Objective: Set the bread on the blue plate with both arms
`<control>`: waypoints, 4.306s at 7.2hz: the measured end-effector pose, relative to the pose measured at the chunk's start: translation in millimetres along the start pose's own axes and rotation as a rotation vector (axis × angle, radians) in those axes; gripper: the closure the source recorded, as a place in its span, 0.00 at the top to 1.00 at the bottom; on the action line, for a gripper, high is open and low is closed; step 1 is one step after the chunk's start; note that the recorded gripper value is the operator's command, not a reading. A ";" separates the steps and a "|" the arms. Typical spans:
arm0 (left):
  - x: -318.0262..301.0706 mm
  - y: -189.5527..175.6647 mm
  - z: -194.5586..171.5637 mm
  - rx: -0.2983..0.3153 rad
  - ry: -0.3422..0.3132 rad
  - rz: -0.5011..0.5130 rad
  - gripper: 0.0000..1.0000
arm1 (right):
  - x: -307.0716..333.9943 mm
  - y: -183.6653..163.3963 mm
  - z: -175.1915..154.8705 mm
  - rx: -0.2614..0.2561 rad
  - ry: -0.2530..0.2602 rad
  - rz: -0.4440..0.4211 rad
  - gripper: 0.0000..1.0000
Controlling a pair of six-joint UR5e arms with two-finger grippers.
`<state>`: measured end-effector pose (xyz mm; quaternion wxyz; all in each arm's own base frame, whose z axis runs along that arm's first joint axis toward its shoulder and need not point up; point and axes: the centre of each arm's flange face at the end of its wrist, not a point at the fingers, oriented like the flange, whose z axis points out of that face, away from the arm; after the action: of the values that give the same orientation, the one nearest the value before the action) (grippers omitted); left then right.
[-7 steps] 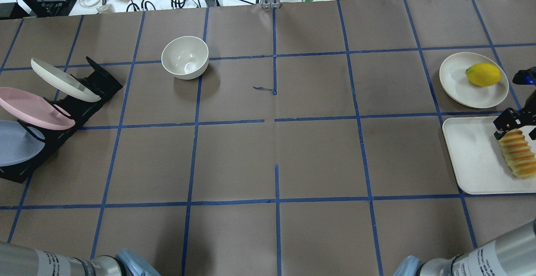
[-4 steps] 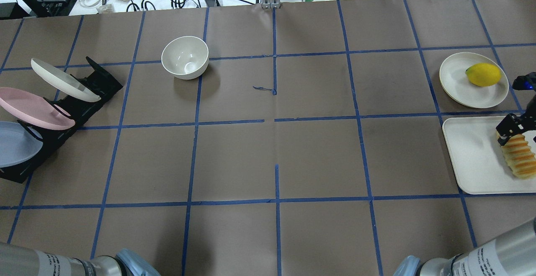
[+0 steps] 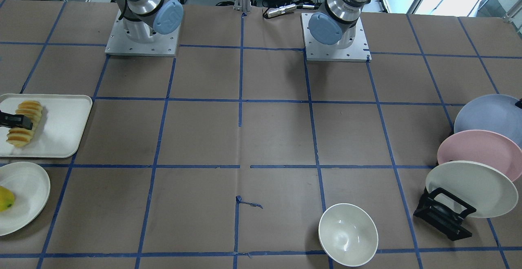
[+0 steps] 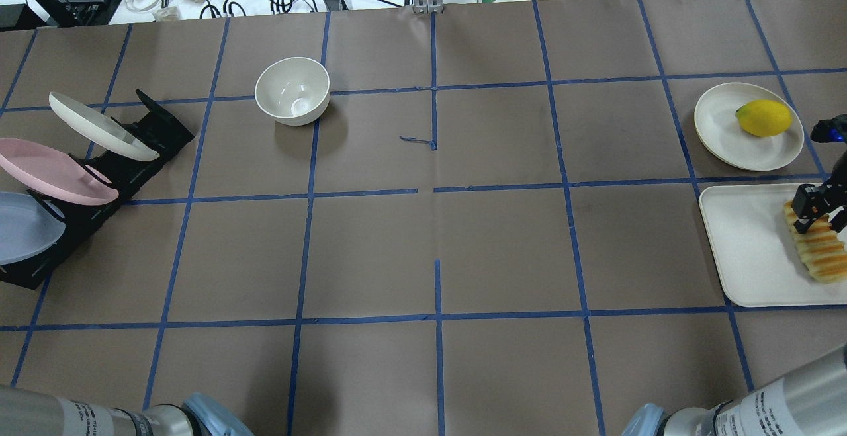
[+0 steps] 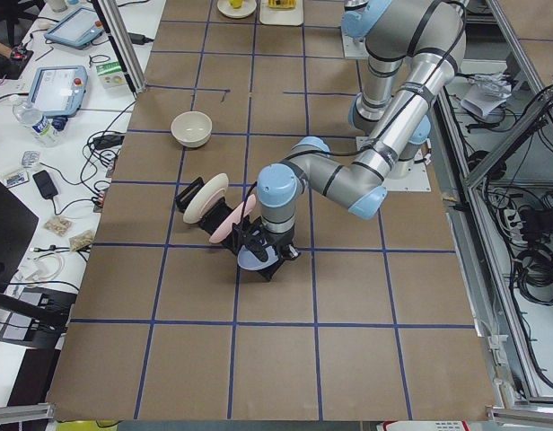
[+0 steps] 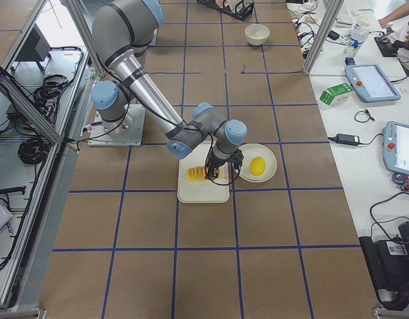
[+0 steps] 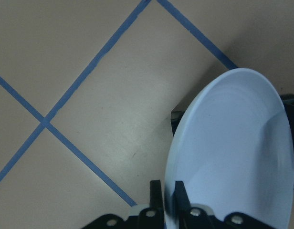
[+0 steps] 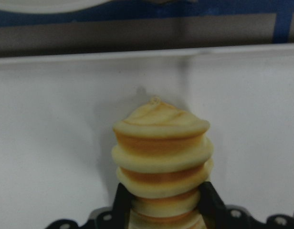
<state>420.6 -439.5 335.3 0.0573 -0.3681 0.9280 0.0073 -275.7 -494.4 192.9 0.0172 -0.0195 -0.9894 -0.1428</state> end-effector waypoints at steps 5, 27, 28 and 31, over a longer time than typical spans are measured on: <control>-11.6 -6.0 -30.0 -0.014 -0.071 0.003 0.00 | 0.4 1.3 -78.3 0.059 0.035 0.007 0.00; 502.9 337.8 54.0 0.067 0.566 1.013 0.00 | -395.5 9.5 -286.2 0.064 -0.169 0.069 0.00; 513.5 343.5 69.5 0.067 0.568 1.022 0.00 | -414.1 0.6 -276.1 0.063 -0.167 0.069 0.00; 533.0 359.5 89.3 0.067 0.566 1.050 1.00 | -480.7 -15.6 -246.7 0.073 -0.153 0.027 0.00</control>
<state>-201.3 -536.2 176.8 -0.1921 0.1541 0.9647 -0.0929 210.6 -595.5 406.1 -0.0557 -0.0429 -0.9921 -0.1043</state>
